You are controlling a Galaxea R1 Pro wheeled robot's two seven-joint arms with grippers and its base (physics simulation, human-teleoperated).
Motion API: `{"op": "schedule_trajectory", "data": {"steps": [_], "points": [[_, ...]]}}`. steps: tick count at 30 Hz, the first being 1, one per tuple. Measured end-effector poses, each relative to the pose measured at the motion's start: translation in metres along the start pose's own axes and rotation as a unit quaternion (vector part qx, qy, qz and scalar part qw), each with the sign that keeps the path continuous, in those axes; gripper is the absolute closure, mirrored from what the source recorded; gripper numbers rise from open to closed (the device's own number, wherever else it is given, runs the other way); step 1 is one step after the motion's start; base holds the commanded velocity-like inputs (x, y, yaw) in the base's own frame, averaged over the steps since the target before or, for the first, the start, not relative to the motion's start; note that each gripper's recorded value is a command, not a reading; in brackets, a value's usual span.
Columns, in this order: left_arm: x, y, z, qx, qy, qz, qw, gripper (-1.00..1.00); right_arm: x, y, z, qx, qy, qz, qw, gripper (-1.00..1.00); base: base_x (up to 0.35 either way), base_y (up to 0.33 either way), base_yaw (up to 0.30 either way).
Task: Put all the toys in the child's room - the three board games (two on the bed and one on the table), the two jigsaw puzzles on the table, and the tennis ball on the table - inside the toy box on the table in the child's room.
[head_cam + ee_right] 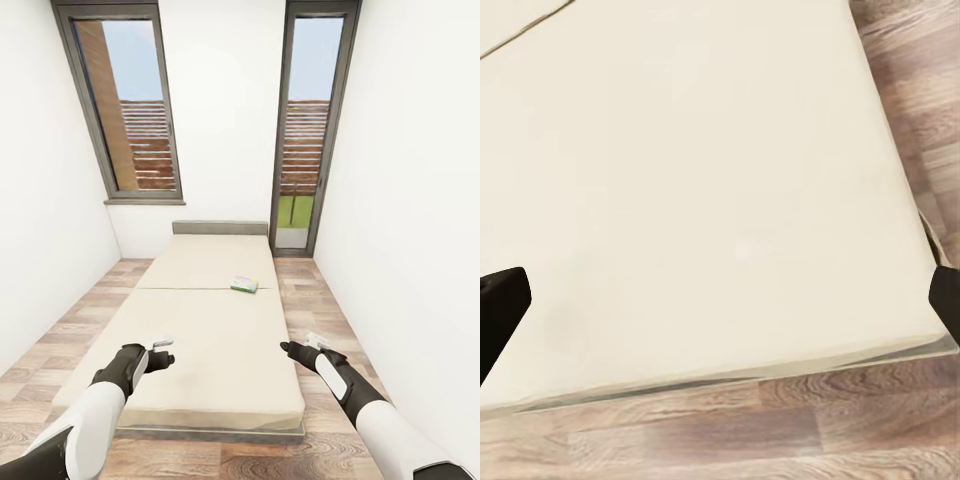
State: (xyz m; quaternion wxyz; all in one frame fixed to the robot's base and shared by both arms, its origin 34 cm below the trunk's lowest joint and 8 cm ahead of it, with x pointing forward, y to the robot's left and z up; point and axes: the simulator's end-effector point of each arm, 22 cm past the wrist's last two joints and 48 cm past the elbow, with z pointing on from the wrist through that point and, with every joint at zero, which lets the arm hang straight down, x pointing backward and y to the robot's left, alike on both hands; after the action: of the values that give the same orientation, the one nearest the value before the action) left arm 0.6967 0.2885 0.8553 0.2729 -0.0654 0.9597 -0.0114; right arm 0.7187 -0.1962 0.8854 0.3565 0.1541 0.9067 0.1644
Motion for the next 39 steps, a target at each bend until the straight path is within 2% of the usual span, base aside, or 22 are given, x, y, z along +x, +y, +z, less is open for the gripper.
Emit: {"op": "schedule_trajectory", "data": {"steps": [8,31,39], "points": [[-0.0016,0.0002,0.0000,0.000,-0.004,0.000,1.0000,-1.00,0.0004,0.0010,0.0002,-0.001,0.000,0.000,1.0000,-1.00,0.000,-0.213,0.203],[-0.0029,-0.0005,-0.0001,-0.001,-0.006,0.004,1.0000,-1.00,0.0020,0.0032,0.0005,-0.002,0.002,-0.004,1.0000,-1.00,0.000,-0.291,0.287],[-0.0029,-0.0013,-0.0001,0.000,-0.006,0.004,1.0000,-1.00,0.0022,0.0036,0.0005,-0.002,0.002,-0.005,1.0000,-1.00,0.000,-0.186,0.290]]}}
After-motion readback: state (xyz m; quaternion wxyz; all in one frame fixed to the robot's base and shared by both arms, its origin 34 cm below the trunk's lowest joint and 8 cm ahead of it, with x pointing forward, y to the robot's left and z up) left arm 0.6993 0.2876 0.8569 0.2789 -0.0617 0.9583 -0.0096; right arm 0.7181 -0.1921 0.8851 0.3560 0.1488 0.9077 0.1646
